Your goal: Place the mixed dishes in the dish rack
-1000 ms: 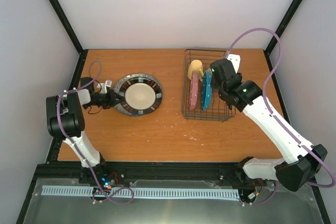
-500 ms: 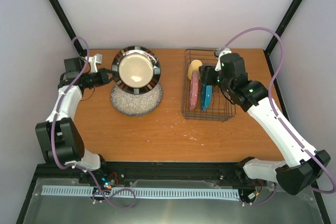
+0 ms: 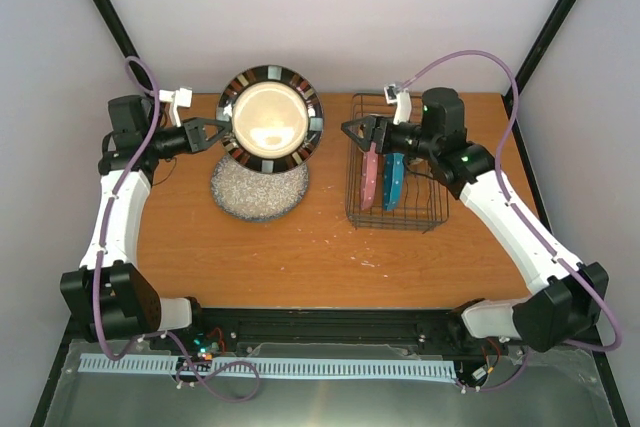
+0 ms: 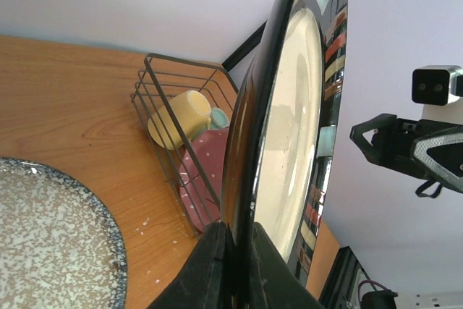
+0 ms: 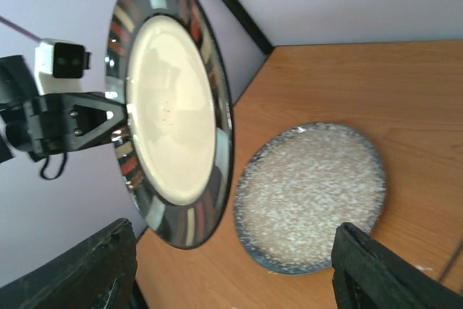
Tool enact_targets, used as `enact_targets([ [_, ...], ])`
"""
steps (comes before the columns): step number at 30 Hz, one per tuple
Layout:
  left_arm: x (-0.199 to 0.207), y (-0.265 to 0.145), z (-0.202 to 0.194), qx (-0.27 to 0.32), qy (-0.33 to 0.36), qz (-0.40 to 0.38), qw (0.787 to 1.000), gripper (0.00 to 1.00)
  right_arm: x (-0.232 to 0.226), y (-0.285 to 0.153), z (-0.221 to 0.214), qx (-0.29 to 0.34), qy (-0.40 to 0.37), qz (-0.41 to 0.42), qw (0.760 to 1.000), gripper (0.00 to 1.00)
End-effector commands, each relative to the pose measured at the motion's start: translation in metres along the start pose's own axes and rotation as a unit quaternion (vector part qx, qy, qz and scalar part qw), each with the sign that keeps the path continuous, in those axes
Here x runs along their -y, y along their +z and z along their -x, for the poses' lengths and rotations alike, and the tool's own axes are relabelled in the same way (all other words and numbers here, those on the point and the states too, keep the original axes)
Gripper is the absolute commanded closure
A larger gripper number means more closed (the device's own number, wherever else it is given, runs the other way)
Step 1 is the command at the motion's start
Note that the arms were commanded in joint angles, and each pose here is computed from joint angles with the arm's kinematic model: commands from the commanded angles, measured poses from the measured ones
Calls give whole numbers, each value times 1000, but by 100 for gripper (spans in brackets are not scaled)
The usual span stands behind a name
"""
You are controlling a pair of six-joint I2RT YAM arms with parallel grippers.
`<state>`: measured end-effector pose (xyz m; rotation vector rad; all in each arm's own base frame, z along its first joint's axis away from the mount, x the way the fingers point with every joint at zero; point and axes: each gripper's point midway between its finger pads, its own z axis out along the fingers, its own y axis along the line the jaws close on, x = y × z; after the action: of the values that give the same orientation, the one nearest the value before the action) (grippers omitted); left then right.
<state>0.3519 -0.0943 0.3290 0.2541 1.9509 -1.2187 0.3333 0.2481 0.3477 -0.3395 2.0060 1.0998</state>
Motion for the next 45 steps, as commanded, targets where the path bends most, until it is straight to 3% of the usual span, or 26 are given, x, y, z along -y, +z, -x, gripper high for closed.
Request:
enact_targets([
  [1, 46, -4, 13, 4, 36, -76, 996, 99, -20, 9, 7, -5, 7, 74, 997, 27],
  [11, 65, -5, 16, -3, 45, -104, 994, 99, -13, 33, 10, -14, 21, 99, 995, 27],
  [36, 70, 19, 11, -19, 39, -141, 989, 99, -67, 56, 27, -26, 19, 258, 966, 36],
  [38, 71, 24, 10, -22, 39, -144, 989, 99, -70, 58, 26, -31, 16, 264, 964, 49],
  [41, 73, 29, 10, -25, 39, -145, 988, 99, -74, 57, 25, -33, 10, 271, 962, 90],
  [42, 72, 30, 9, -26, 39, -145, 988, 99, -75, 56, 25, -32, 9, 271, 962, 96],
  [45, 69, 31, 10, -24, 37, -138, 989, 96, -78, 51, 27, -27, -1, 271, 962, 97],
])
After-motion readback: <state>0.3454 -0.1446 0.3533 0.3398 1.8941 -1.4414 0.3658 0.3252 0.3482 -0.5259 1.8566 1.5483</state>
